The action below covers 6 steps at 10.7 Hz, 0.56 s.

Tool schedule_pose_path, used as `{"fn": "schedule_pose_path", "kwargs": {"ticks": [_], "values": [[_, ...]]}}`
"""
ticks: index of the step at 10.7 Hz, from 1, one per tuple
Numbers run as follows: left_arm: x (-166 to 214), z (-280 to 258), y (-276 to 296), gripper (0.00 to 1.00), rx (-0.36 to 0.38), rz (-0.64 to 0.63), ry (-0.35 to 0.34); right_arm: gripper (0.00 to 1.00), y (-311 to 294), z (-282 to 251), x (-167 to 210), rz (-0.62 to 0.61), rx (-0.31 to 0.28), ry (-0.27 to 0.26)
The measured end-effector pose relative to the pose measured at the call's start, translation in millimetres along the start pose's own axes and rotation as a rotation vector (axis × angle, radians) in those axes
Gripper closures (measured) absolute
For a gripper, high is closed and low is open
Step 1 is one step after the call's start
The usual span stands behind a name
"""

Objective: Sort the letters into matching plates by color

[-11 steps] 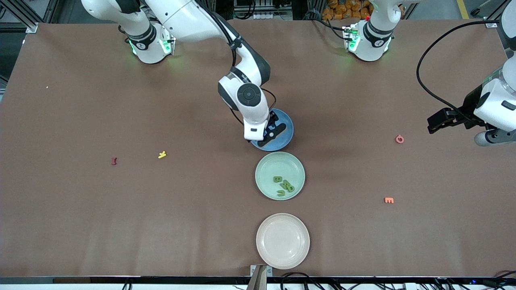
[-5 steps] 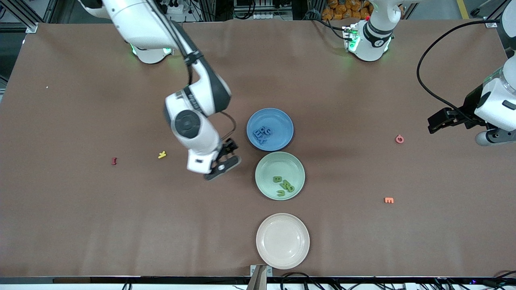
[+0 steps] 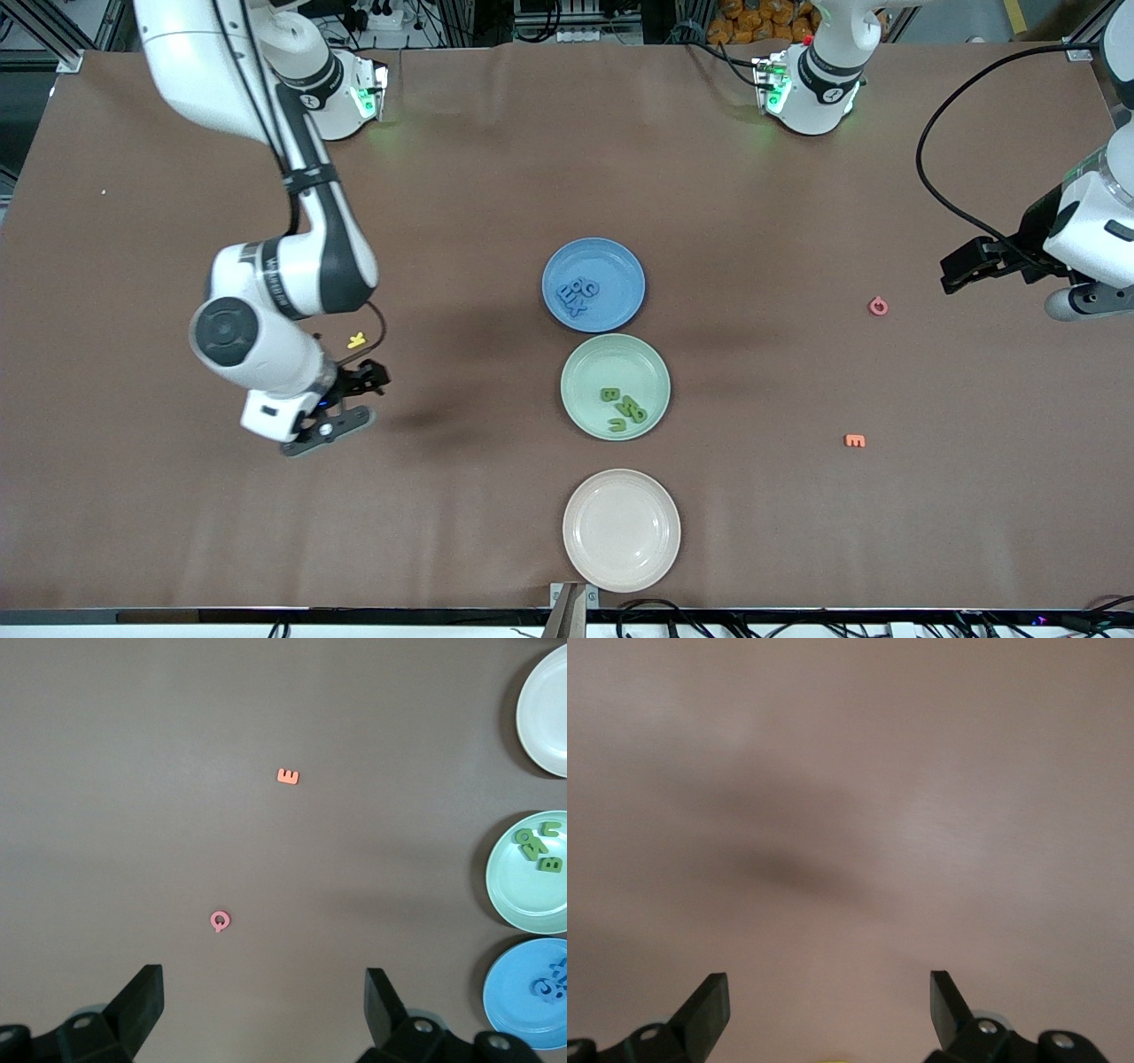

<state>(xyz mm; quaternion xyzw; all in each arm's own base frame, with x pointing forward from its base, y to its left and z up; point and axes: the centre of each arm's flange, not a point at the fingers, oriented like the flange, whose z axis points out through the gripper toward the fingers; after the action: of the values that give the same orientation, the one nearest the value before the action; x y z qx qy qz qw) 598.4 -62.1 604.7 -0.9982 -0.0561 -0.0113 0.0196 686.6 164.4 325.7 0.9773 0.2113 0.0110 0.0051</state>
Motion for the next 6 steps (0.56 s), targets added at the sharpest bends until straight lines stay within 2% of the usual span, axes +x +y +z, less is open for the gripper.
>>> {"fn": "schedule_pose_path", "kwargs": {"ticks": [3,6], "values": [[0.1,-0.1,-0.2,0.0,0.0,0.0,0.0,0.0,65.4,-21.7,-12.9,0.078,-0.023,0.025],[0.2,-0.5,-0.7,0.0,0.0,-0.001,0.001,0.0,121.5,-84.5,-45.9,0.173,-0.013,0.015]]}}
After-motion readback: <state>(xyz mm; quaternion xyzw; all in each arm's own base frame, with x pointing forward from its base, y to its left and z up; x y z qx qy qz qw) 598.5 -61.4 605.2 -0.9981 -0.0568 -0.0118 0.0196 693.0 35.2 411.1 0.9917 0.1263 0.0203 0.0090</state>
